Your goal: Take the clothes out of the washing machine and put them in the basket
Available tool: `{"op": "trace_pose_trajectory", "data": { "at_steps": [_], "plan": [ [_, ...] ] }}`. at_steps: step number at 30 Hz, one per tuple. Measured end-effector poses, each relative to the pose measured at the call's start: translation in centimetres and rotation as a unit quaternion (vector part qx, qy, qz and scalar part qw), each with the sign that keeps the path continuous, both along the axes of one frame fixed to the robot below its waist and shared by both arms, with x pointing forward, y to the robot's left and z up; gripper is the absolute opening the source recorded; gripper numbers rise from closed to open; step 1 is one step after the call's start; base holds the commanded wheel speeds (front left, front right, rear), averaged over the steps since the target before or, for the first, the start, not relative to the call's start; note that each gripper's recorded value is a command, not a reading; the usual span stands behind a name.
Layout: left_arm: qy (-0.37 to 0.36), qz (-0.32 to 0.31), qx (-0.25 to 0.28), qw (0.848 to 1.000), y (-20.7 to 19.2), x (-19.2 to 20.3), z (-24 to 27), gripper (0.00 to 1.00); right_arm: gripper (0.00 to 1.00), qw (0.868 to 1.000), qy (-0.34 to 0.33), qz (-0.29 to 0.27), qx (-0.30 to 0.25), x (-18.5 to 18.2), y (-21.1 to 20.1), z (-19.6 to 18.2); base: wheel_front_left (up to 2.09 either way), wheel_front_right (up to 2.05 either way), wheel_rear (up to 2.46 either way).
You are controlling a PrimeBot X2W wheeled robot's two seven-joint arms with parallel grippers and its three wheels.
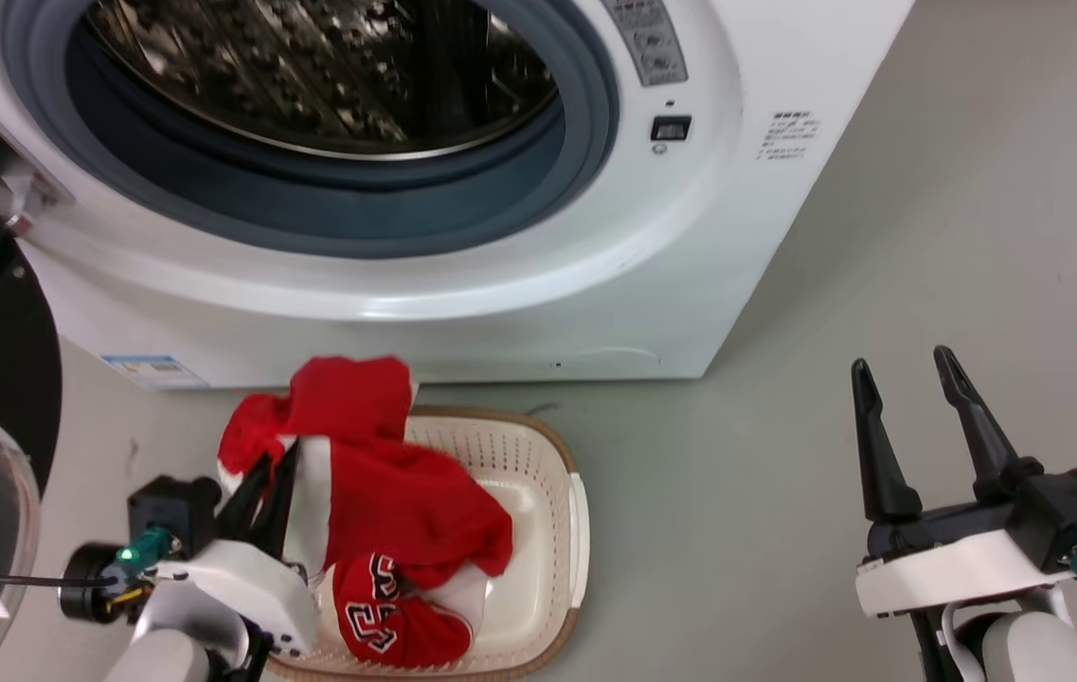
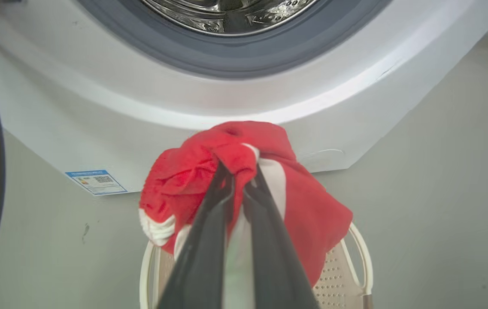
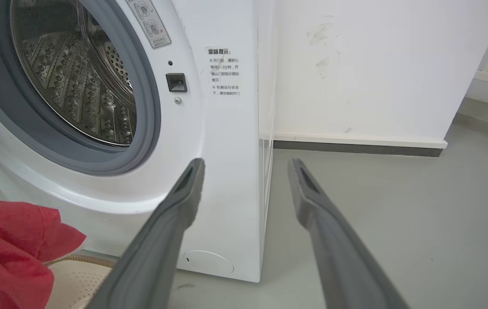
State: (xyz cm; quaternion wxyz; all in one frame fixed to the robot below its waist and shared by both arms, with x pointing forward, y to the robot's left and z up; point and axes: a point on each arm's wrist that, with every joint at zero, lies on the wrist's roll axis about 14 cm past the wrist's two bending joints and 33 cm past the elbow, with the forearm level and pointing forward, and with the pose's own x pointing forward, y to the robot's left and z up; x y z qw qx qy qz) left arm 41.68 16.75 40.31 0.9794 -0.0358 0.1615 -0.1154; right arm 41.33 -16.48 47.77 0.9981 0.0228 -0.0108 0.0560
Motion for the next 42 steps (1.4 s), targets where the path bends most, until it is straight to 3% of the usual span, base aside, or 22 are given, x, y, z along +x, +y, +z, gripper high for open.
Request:
{"op": "trace_pose_trajectory", "data": {
  "at_steps": [10, 23, 30, 39, 40, 41, 42],
  "plan": [
    [0.133, -0.005, 0.041, 0.99, 0.9, 0.1, -10.6, 0.0, 1.0, 0.999, 0.038, 0.004, -0.011, 2.5, 0.1, -3.7, 0.0, 0.0, 0.0],
    [0.278, -0.009, 0.082, 0.957, 1.3, 0.4, -22.1, 0.0, 1.0, 0.995, 0.097, -0.009, -0.028, 4.2, -1.3, -9.7, 0.0, 0.0, 0.0],
    [0.322, -0.015, 0.081, 0.943, 0.2, 0.3, -26.1, 0.0, 1.0, 0.991, 0.124, -0.019, -0.037, 4.1, -2.2, -12.2, 0.0, 0.0, 0.0],
    [0.343, -0.02, 0.08, 0.936, -0.5, 0.1, -28.0, 0.0, 1.0, 0.989, 0.138, -0.019, -0.04, 4.3, -2.3, -13.7, 0.0, 0.0, 0.0],
    [0.343, -0.019, 0.082, 0.936, -0.4, 0.0, -28.0, 0.4, 1.0, 0.99, 0.137, -0.019, -0.039, 4.4, -2.3, -13.7, 0.0, 0.0, 0.0],
    [0.341, -0.019, 0.084, 0.936, -0.4, 0.1, -27.8, 1.0, 1.0, 0.99, 0.135, -0.018, -0.039, 4.4, -2.2, -13.5, 0.0, 0.0, 0.0],
    [0.336, -0.02, 0.086, 0.938, -0.5, 0.4, -27.6, 1.0, 1.0, 0.99, 0.134, -0.017, -0.038, 4.5, -2.2, -13.4, 0.0, 0.0, 0.0]
  ]
}}
